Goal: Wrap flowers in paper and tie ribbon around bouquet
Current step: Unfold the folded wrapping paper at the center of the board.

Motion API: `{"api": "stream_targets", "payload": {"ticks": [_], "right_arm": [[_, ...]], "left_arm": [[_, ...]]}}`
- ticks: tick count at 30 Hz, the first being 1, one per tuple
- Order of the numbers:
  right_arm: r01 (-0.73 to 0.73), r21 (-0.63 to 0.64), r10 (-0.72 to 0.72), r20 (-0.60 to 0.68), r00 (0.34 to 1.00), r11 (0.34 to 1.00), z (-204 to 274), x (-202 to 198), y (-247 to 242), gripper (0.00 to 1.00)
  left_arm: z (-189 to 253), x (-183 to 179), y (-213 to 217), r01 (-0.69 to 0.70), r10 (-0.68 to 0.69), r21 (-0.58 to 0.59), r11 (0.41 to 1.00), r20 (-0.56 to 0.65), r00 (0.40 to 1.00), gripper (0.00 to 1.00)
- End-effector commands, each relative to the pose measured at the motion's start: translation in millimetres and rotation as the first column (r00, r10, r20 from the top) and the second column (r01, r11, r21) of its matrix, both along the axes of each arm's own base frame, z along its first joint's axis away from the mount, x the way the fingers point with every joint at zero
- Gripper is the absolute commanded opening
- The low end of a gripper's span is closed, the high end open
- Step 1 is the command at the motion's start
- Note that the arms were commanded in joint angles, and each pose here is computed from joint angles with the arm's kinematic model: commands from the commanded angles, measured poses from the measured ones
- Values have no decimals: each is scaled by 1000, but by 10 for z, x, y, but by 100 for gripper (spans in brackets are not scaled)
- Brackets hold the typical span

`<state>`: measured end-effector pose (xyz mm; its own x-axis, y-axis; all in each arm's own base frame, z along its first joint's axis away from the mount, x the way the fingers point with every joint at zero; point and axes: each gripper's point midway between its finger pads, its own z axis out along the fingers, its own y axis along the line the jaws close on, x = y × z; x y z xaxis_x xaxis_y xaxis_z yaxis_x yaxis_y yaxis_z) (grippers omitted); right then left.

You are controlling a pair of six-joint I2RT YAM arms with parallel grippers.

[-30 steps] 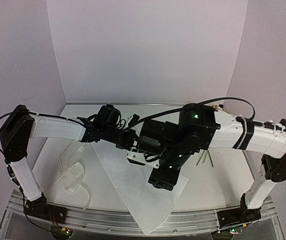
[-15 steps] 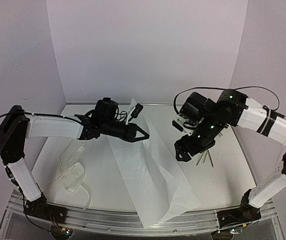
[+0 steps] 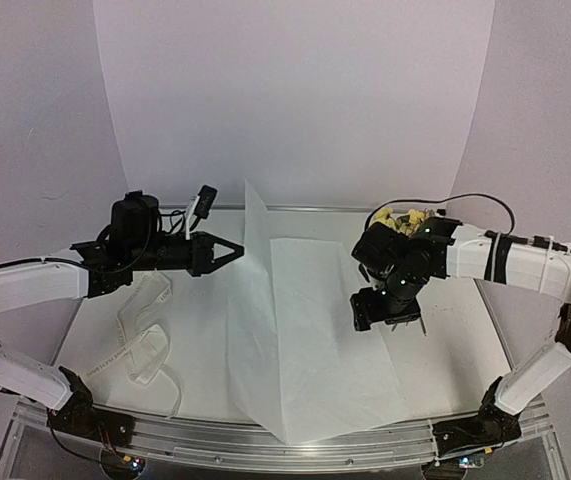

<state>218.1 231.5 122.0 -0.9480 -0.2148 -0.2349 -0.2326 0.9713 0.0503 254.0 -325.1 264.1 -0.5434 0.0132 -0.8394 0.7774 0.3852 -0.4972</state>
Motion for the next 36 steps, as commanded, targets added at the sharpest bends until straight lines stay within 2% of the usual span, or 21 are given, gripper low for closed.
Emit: {"api": "stream_targets", "payload": {"ticks": [1,3,7,13,17,23,27,31,33,36], "right_arm": [[39,-3,-39,33,999,999,-176,169,116,74],[35,-11,-35,29,999,999,-244,210,156,71],[26,-3,-26,11,1000,1000,-409,280,275,65],[93,33,-92,-20,996,995,-671,280,357,54],[131,39,-131,-20,991,991,-746,190,285,50],[151,22,-152,62,986,988,-652,110,29,50],[146,-1,-144,142,979,989,-480,111,-184,52],[142,-24,-136,168,976,990,-356,89,-357,56],[140,-27,-133,180,975,990,-313,75,-434,59],[163,-28,-155,185,970,986,-263,60,-580,63]], "left_arm": [[-584,366,677,-313,334,157,937,-132,933,0],[-798,418,898,-375,420,250,893,-163,892,0],[-1037,621,1240,-466,545,357,810,-166,822,0],[-1127,1228,1692,-563,653,407,719,-119,748,0],[-1247,1673,1807,-556,651,434,708,-97,753,0],[-1378,2372,1773,-502,595,480,719,-54,802,0],[-1571,2760,1704,-448,551,518,728,-54,833,0],[-1629,3132,1669,-434,538,541,720,-40,842,1],[-1705,3239,1706,-436,552,570,697,-38,833,13],[-1509,3385,1753,-486,588,562,669,-1,809,47]]}}
